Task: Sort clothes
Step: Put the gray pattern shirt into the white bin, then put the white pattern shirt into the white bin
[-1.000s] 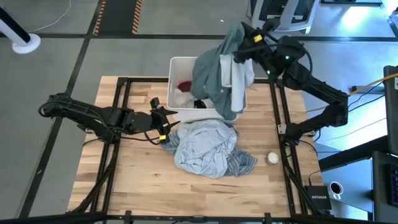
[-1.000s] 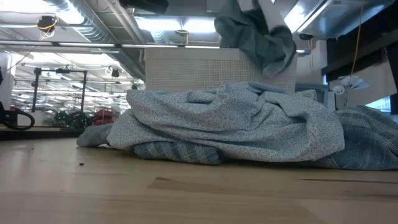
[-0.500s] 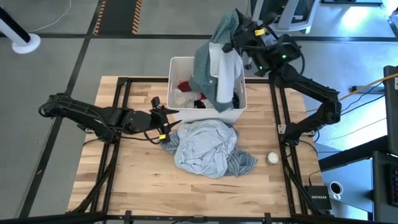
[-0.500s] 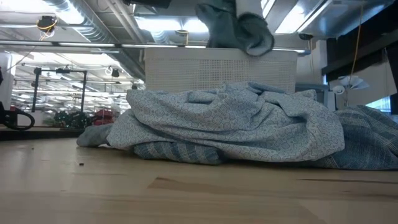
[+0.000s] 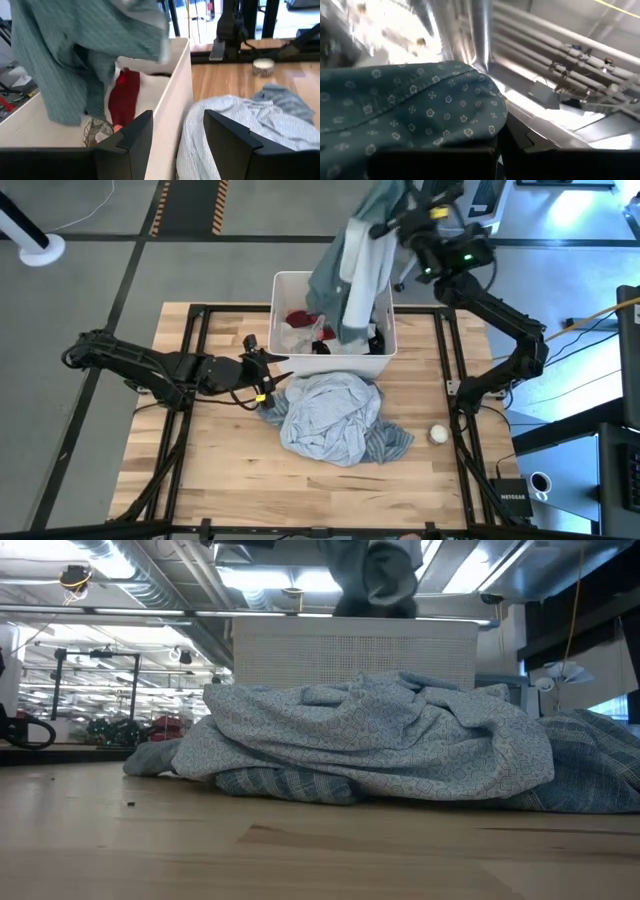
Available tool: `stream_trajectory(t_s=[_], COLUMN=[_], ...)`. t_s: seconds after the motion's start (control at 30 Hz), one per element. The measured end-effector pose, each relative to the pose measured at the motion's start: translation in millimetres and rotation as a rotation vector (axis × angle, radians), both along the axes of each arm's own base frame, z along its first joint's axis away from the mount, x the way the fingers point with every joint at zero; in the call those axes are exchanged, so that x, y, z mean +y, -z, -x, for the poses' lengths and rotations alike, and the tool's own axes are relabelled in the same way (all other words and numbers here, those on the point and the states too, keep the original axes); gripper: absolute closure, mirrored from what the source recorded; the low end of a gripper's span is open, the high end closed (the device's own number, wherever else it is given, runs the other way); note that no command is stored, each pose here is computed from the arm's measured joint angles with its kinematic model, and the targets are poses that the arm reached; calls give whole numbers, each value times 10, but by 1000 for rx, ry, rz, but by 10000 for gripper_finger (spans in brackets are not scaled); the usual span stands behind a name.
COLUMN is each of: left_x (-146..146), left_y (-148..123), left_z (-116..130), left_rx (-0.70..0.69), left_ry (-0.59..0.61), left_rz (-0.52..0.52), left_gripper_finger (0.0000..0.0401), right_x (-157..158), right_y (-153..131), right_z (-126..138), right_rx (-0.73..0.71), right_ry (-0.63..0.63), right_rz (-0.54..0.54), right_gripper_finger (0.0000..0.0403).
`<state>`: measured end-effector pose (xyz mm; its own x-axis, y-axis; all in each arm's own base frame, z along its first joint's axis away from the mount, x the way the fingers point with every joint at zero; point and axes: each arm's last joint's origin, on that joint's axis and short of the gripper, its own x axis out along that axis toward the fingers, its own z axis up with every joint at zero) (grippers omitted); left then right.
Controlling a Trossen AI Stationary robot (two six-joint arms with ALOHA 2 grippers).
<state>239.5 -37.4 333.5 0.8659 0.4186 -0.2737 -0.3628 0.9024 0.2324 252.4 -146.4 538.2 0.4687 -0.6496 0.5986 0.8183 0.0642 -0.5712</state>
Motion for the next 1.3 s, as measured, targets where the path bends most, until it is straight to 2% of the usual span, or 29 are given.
stream_trajectory(t_s=[0.1, 0.3, 0.47, 0.63, 0.83, 0.97, 1.13, 1.3], left_x=[-6, -1, 2, 1, 4, 6, 3, -3], left_y=[-8, 4, -3, -1, 47, 63, 73, 101], left_z=[-2, 1, -1, 0, 19, 25, 28, 37], left_rx=[-2, 16, 12, 12, 56, 72, 77, 106], left_ry=[7, 8, 9, 8, 4, 3, 11, 36], left_rz=[-13, -26, -30, -26, -13, -12, 6, 18], left_gripper_finger=[230, 230, 230, 230, 230, 230, 230, 230], right_x=[-76, -288, -346, -420, -497, -516, -479, -292], right_y=[-26, 306, 483, 855, 1136, 1295, 1383, 1206], right_z=[74, -146, -251, -497, -628, -658, -586, -429], right_rx=[-20, 249, 406, 611, 668, 734, 833, 891], right_ry=[-78, -49, -35, -137, -174, -179, -137, -149], right_rz=[2, -131, -195, -305, -489, -583, -667, -688], right_gripper_finger=[393, 393, 393, 393, 382, 333, 236, 152])
